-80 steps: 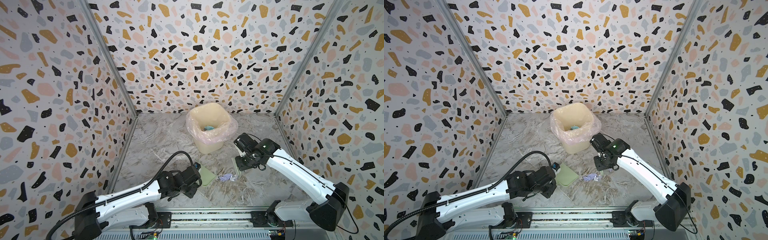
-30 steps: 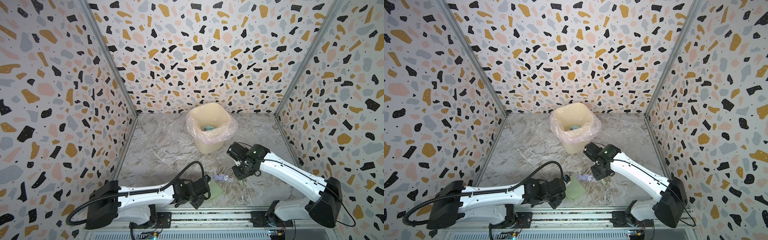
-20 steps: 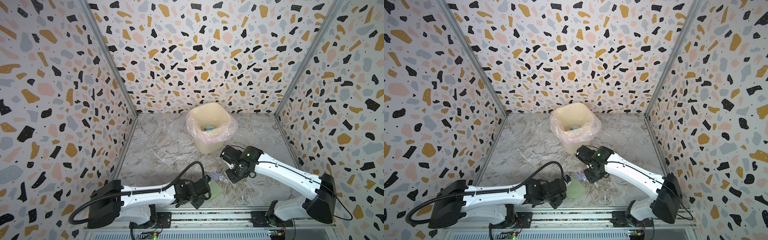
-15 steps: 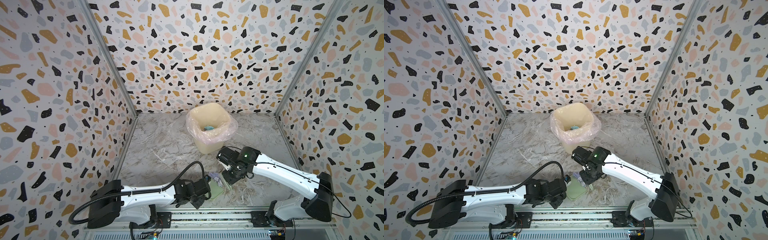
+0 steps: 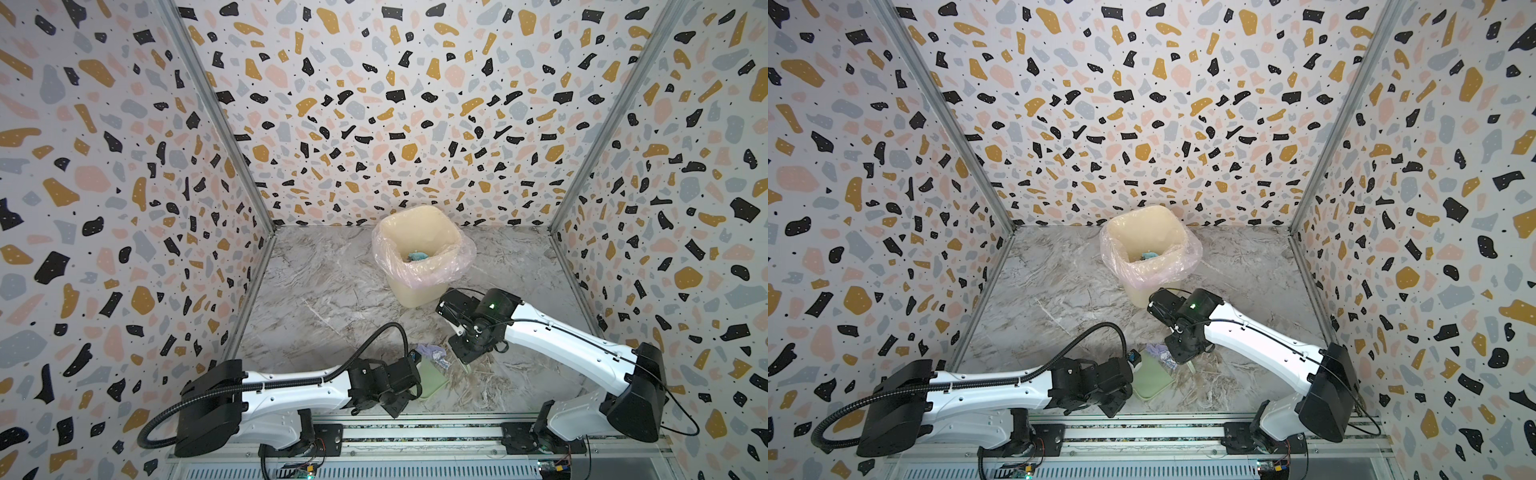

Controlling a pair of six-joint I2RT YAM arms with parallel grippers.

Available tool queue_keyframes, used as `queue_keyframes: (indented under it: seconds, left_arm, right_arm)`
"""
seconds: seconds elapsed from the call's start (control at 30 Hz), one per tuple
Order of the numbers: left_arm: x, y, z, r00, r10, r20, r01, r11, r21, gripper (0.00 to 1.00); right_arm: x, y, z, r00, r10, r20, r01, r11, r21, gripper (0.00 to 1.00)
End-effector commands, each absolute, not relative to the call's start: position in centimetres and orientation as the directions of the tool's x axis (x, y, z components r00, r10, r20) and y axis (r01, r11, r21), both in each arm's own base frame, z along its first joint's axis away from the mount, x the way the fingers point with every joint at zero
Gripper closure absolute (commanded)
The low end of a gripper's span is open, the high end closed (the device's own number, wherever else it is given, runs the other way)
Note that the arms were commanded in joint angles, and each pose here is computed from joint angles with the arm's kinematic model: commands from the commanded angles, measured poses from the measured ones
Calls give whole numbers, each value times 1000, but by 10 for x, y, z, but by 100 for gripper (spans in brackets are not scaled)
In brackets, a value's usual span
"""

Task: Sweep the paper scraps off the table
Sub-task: 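Position the brush behind the scraps with the right gripper, facing the dustpan, then sweep the lilac and printed scraps into the dustpan with the right brush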

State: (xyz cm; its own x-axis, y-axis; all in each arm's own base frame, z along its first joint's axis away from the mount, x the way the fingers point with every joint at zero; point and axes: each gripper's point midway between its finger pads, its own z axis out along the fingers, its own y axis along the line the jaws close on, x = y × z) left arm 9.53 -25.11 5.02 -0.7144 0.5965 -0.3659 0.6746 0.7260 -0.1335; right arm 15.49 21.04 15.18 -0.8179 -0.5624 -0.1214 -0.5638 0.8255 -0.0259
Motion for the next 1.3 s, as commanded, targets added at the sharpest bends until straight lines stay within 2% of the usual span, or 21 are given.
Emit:
queue_keyframes:
  seconds: [0.0,0.33,0.57,0.77,0.83,1.03,1.27]
  left_arm:
    - [96,-248,47,-720,587,-371,665,737,-123,100]
    - [98,-247,45,-723,582,-372,658,744,-115,100]
    - [99,-246,44,-731,569,-377,646,755,-114,100]
    - [101,-243,43,-744,543,-389,624,772,-117,100]
    - [101,-242,43,-753,530,-390,613,781,-121,100]
    - [99,-237,44,-779,489,-392,579,801,-151,100]
    - [98,-235,41,-785,482,-389,572,805,-157,100]
  right_arm:
    - [133,222,150,-790,-607,-87,-610,792,23,100]
    - [102,259,172,-721,-685,-102,-693,713,105,100]
    - [152,218,186,-766,-623,-161,-618,782,-85,100]
    - [184,212,184,-721,-657,-220,-622,754,-213,100]
    - [189,219,181,-703,-669,-240,-636,743,-209,100]
    - [205,229,180,-671,-706,-229,-649,708,-280,100]
    - [200,246,159,-629,-762,-153,-719,645,-258,100]
